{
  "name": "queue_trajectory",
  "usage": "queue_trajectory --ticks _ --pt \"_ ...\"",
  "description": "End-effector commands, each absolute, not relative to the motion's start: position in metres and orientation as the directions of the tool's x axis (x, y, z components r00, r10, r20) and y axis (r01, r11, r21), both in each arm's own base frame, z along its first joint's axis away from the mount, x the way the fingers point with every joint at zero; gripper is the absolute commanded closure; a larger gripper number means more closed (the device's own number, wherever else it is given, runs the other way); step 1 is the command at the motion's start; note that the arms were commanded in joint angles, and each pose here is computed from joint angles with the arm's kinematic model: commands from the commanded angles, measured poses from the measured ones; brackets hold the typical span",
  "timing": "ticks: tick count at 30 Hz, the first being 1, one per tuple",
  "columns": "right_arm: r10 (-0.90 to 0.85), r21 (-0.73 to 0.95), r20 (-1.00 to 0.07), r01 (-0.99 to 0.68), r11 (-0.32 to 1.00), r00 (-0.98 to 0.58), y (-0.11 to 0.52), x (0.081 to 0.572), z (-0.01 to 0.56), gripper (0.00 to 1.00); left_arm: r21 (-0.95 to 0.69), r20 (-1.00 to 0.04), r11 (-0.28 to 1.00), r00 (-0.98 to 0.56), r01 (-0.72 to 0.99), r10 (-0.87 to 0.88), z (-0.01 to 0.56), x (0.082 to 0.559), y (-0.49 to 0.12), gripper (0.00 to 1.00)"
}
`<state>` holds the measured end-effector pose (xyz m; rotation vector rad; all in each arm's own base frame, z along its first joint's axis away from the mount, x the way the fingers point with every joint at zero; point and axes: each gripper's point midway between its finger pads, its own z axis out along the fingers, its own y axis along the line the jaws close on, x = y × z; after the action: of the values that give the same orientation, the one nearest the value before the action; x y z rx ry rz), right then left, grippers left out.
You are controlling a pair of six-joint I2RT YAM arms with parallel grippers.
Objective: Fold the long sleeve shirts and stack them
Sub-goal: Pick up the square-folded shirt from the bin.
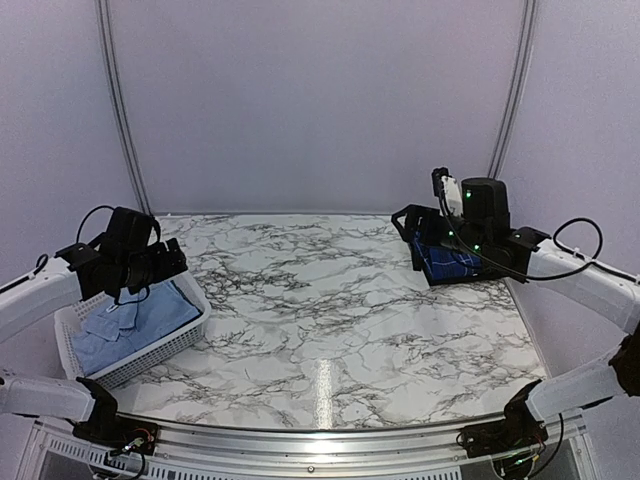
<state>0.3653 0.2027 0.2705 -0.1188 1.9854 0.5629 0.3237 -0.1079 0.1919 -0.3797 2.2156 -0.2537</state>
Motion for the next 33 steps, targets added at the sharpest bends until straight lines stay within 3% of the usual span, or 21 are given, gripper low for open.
queue_trajectory --ticks 1,11,18,20,26,28,30,33 --pt "0.124 0.309 -0.871 -0.334 0.890 -0.475 0.207 0.368 0.265 0.01 -0.224 -0.637 0.875 -0.614 -0.430 -0.465 0.149 0.278 -0.048 0.01" --pt "0.088 0.310 -0.860 -0.378 0.872 -0.502 0.219 0.370 0.248 0.01 -0.104 -0.568 0.748 -0.578 -0.656 -0.586 0.091 0.239 0.007 0.01" --pt "0.082 0.313 -0.860 -0.393 0.865 -0.504 0.222 0.369 0.245 0.01 -0.064 -0.543 0.697 -0.562 -0.714 -0.624 0.065 0.253 0.021 0.04" --pt "0.084 0.316 -0.859 -0.394 0.863 -0.505 0.222 0.369 0.245 0.01 -0.073 -0.535 0.696 -0.561 -0.714 -0.632 0.060 0.260 0.020 0.16" --pt "0.087 0.322 -0.861 -0.403 0.857 -0.501 0.222 0.366 0.249 0.02 -0.125 -0.577 0.709 -0.530 -0.694 -0.621 0.080 0.279 0.021 0.78" --pt "0.088 0.321 -0.863 -0.405 0.856 -0.498 0.222 0.365 0.251 0.02 -0.152 -0.614 0.721 -0.507 -0.677 -0.605 0.099 0.285 0.022 0.92" --pt "0.091 0.322 -0.864 -0.405 0.855 -0.495 0.222 0.365 0.253 0.01 -0.183 -0.658 0.738 -0.477 -0.650 -0.583 0.124 0.292 0.023 1.00" --pt "0.091 0.320 -0.867 -0.408 0.855 -0.490 0.222 0.366 0.258 0.01 -0.247 -0.719 0.777 -0.428 -0.579 -0.547 0.171 0.302 0.019 1.00"
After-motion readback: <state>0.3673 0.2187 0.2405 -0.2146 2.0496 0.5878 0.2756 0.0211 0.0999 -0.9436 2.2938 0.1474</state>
